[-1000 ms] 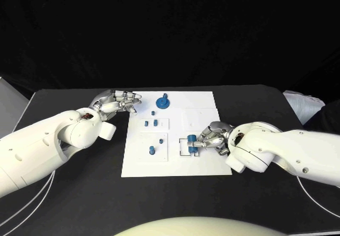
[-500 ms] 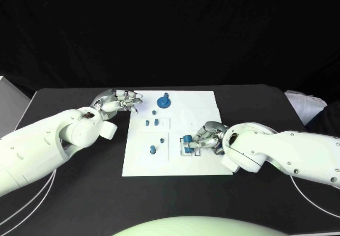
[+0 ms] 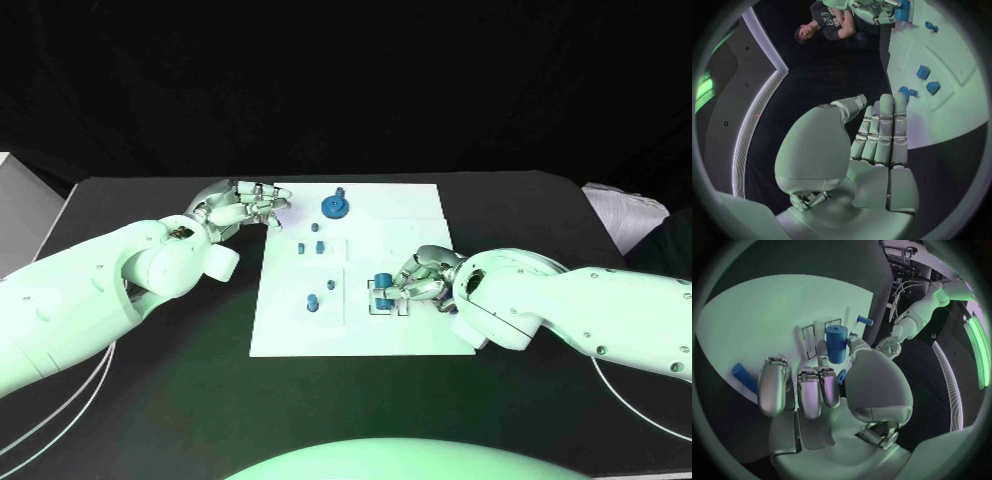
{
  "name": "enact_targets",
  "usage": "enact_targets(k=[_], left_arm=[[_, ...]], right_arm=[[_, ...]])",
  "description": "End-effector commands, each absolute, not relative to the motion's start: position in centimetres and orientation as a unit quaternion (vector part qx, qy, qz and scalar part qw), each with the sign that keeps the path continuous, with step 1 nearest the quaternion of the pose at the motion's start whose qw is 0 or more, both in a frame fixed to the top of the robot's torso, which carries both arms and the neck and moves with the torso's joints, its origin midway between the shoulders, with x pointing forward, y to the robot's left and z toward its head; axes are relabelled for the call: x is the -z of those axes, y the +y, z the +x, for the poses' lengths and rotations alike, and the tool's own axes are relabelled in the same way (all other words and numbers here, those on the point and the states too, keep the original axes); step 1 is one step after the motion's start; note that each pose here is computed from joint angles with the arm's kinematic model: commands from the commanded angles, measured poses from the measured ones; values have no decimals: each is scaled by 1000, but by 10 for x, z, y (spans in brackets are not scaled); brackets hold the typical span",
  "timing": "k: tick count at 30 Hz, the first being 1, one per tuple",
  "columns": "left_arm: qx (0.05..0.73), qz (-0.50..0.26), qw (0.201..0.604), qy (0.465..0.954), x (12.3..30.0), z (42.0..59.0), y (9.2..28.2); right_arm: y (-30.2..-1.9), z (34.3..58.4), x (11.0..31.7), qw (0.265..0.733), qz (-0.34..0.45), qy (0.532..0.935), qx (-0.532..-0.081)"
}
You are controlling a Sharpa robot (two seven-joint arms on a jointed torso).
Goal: Assemble the parts on the task board
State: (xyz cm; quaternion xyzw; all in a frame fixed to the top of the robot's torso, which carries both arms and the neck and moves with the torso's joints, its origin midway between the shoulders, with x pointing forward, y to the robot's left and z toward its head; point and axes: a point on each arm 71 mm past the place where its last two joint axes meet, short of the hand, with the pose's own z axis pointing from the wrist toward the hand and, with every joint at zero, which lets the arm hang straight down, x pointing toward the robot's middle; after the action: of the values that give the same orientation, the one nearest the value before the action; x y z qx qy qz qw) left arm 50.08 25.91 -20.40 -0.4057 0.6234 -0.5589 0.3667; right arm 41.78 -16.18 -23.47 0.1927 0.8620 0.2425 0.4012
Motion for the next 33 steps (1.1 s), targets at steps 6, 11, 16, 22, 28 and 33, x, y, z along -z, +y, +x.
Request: enact_targets(k=[6, 11, 16, 22, 28, 33], left_arm=[[563, -402, 362, 624, 203, 500, 258], [563, -403, 362, 625, 203, 500, 258], [563, -403, 362, 625, 203, 500, 258], [563, -403, 361, 625, 203, 500, 258], [563, -403, 361, 625, 204, 500, 259], [562, -403, 360, 626, 204, 500, 259]], right_arm=[[-162, 417, 236, 404, 175, 866, -236], [-162, 417, 236, 405, 173, 866, -236], [-162, 416, 236, 405, 172, 866, -236], [-162, 415, 236, 406, 171, 866, -237], [-161, 414, 236, 407, 171, 865, -239], [-162, 413, 236, 408, 172, 864, -240]])
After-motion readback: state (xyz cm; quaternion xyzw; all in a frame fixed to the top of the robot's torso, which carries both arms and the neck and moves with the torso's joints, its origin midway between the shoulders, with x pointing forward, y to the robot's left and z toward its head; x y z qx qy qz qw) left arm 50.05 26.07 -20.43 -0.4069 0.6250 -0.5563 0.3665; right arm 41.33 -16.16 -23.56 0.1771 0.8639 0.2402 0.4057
